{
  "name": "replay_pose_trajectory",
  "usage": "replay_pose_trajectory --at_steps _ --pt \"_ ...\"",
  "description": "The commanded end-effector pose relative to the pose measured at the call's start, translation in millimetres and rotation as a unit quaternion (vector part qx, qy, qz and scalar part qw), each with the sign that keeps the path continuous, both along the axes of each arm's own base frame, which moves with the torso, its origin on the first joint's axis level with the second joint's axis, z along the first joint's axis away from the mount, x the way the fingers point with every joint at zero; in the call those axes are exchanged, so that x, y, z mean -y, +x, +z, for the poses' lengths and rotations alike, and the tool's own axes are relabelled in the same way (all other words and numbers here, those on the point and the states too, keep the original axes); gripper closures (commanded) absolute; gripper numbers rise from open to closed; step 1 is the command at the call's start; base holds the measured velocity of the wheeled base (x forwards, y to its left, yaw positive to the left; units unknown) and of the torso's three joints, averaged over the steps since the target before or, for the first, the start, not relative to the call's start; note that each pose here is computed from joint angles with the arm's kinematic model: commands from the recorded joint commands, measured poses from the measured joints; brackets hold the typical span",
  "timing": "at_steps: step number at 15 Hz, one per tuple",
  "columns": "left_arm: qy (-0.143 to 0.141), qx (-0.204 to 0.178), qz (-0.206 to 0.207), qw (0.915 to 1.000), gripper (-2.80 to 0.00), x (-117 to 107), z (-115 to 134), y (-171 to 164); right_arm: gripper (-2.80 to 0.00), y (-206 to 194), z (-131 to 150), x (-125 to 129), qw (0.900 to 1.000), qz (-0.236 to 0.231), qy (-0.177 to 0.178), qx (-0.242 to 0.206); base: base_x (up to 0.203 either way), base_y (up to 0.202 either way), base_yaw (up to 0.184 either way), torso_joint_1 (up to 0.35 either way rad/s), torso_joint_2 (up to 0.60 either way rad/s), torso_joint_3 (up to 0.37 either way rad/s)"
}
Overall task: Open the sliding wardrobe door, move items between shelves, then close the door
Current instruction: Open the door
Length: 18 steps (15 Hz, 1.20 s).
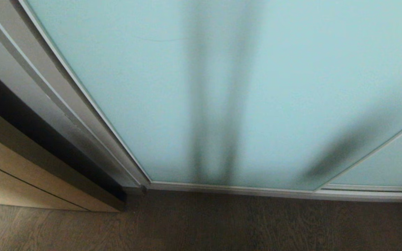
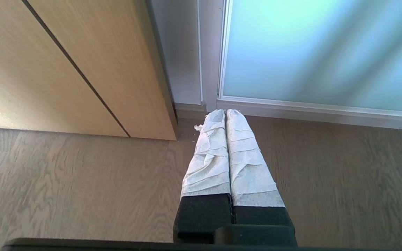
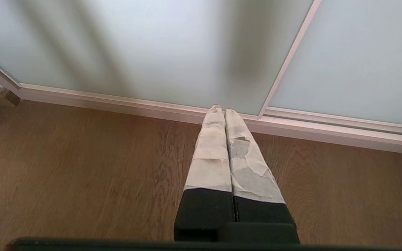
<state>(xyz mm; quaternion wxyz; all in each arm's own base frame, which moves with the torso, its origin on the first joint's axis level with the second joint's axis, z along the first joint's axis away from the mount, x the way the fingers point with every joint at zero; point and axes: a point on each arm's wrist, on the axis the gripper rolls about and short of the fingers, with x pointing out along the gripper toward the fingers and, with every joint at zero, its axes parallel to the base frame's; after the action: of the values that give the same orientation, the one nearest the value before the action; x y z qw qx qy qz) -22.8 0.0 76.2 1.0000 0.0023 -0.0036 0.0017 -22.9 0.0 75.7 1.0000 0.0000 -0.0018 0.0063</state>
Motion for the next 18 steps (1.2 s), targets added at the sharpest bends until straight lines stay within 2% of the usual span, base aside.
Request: replay_pose_trajectory --at_steps 1,9,10,11,15,18 --pt "0.001 0.000 0.001 1.0000 0.00 0.0 0.3 0.1 0.00 0.0 0.1 0.0 1.000 0.001 0.000 0.000 0.000 0.000 0.000 0.000 0.00 0.000" --pt "0.001 -0.001 0.002 1.0000 0.00 -0.1 -0.2 0.0 0.00 0.0 0.1 0.0 1.000 0.001 0.000 0.000 0.000 0.000 0.000 0.000 0.00 0.000" --pt "0.004 0.008 0.004 1.0000 0.00 -0.1 2.8 -0.4 0.00 0.0 0.1 0.0 1.000 0.001 0.000 0.000 0.000 0.000 0.000 0.000 0.00 0.000" --pt "0.007 0.022 0.004 0.9997 0.00 -0.2 10.9 -2.8 0.00 0.0 0.1 0.0 1.000 0.001 0.000 0.000 0.000 0.000 0.000 0.000 0.00 0.000" --pt "0.027 0.113 0.000 0.9932 0.00 0.2 68.9 -25.6 0.00 0.0 0.1 0.0 1.000 0.001 0.000 0.000 0.000 0.000 0.000 0.000 0.00 0.000" --pt "0.028 0.161 0.000 0.9865 0.00 0.3 137.3 -35.1 0.00 0.0 0.1 0.0 1.000 0.001 0.000 0.000 0.000 0.000 0.000 0.000 0.00 0.000"
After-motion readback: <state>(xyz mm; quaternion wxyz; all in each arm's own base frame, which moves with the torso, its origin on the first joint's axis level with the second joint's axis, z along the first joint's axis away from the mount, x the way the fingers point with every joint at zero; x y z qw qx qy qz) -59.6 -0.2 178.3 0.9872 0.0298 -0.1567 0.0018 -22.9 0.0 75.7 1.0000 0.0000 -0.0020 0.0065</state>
